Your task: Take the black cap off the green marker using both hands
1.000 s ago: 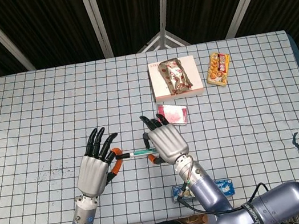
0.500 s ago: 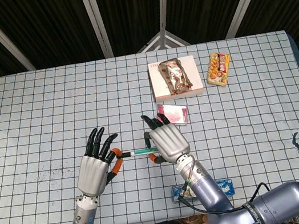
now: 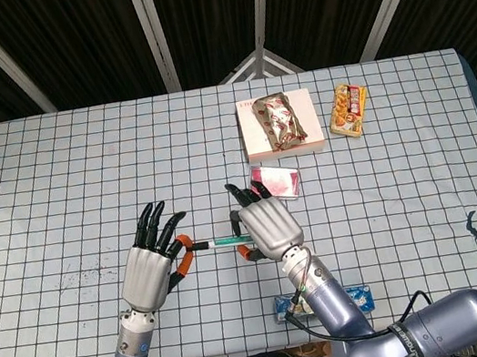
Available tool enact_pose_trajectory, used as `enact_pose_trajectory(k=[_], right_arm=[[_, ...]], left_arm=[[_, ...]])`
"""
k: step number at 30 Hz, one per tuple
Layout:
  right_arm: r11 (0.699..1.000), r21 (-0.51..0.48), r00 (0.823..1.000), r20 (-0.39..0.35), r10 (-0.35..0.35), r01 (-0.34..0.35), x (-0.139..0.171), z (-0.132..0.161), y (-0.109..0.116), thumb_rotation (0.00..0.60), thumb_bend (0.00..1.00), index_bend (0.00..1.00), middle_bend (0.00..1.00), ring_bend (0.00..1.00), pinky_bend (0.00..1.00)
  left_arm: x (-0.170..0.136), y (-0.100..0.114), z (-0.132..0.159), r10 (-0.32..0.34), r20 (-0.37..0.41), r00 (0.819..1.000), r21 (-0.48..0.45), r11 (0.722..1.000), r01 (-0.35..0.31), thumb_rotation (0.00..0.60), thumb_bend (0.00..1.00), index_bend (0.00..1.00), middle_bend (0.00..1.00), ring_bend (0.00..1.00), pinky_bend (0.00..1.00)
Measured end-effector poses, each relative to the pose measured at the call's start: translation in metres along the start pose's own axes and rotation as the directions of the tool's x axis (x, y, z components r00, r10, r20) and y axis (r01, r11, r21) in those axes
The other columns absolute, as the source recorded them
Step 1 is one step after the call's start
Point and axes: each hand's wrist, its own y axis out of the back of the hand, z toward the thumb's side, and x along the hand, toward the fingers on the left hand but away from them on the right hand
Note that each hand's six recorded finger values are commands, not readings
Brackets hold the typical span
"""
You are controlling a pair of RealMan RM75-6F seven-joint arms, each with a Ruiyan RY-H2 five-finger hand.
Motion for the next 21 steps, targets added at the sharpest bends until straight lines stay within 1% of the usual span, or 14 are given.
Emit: enact_pose_trajectory(k=[16, 21], right_arm=[[1.000, -0.001, 1.000, -0.006, 0.001, -0.001, 0.0018, 0.0027, 0.0015, 0.600, 0.62, 0.75, 0.09, 0.17, 0.08], [1.000, -0.003, 1.000, -0.007, -0.001, 0.000, 0.0024, 0.0029, 0.0025, 0.600, 0.63, 0.75, 0.09, 0.17, 0.08]], left_arm=[[0.0008, -0.0035, -0.0008, -0.007, -0.003, 1.000, 0.008, 1.000, 0.007, 0.600, 0.44, 0.53, 0.23, 0.00, 0.00], [0.0013, -0.0027, 0.0007, 0.001, 0.001, 1.000, 0.006, 1.000, -0.001, 0.600, 0.45, 0.55, 0.25, 0.00, 0.00]])
